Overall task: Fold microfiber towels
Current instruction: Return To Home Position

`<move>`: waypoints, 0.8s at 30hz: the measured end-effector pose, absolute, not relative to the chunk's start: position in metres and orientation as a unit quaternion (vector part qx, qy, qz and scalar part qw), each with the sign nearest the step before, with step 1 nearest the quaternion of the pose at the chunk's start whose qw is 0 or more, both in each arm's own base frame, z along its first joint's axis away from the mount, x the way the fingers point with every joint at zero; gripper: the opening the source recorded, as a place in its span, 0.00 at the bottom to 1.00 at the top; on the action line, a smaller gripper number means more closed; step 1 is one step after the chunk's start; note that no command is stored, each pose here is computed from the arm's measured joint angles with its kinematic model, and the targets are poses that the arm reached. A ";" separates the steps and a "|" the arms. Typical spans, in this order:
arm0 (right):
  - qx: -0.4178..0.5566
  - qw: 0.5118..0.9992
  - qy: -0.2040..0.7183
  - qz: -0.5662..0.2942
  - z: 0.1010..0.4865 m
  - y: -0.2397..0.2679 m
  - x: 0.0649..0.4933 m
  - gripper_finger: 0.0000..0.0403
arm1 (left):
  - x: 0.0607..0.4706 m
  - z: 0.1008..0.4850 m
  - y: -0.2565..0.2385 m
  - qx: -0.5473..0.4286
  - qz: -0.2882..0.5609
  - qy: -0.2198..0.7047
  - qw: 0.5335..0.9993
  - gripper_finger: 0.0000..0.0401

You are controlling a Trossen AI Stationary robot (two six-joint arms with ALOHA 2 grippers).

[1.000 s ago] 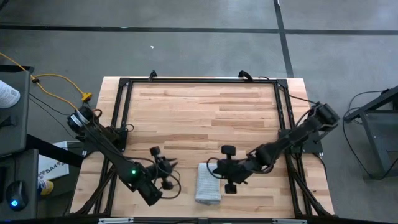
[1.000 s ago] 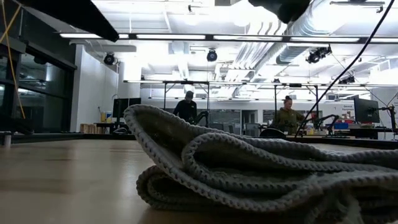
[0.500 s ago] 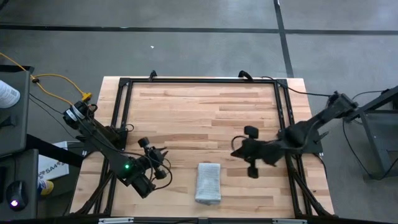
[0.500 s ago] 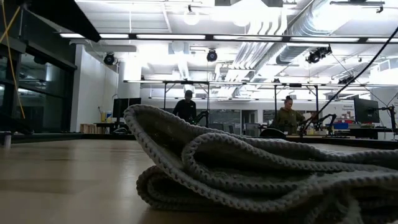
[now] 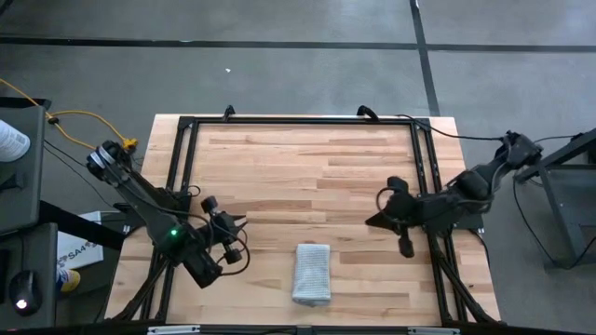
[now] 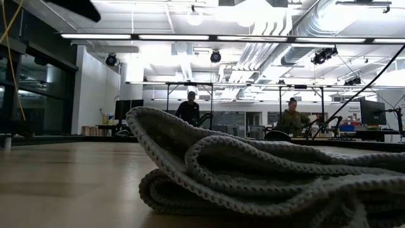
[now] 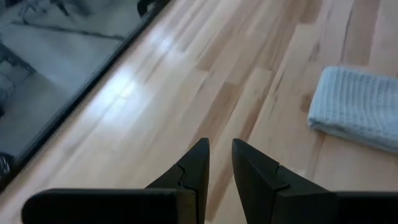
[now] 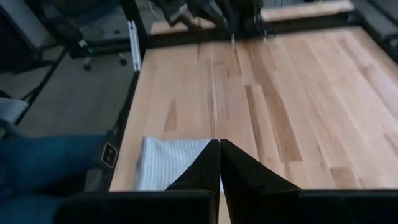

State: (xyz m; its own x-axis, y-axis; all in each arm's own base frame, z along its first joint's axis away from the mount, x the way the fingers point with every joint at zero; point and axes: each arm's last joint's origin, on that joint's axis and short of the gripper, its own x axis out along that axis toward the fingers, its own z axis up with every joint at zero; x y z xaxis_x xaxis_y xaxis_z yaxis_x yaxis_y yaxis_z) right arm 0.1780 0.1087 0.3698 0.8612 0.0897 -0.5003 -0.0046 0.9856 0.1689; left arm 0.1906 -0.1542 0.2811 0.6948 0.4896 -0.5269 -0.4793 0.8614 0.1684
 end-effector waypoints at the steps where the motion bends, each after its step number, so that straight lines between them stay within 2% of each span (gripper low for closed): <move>1: 0.079 0.964 0.253 0.025 0.373 0.107 0.175 0.00 | 0.190 0.284 -0.153 0.012 0.261 0.283 0.923 0.17; 7: 0.094 0.976 0.190 0.048 0.385 0.093 0.147 0.00 | 0.169 0.289 -0.141 0.022 0.254 0.256 0.932 0.17; 19: 0.150 0.981 0.084 0.089 0.338 0.069 0.108 0.00 | 0.114 0.265 -0.091 -0.068 0.207 0.214 0.952 0.17; 24: 0.171 0.973 0.038 0.153 0.327 0.061 0.093 0.00 | 0.098 0.254 -0.074 -0.086 0.182 0.207 0.957 0.17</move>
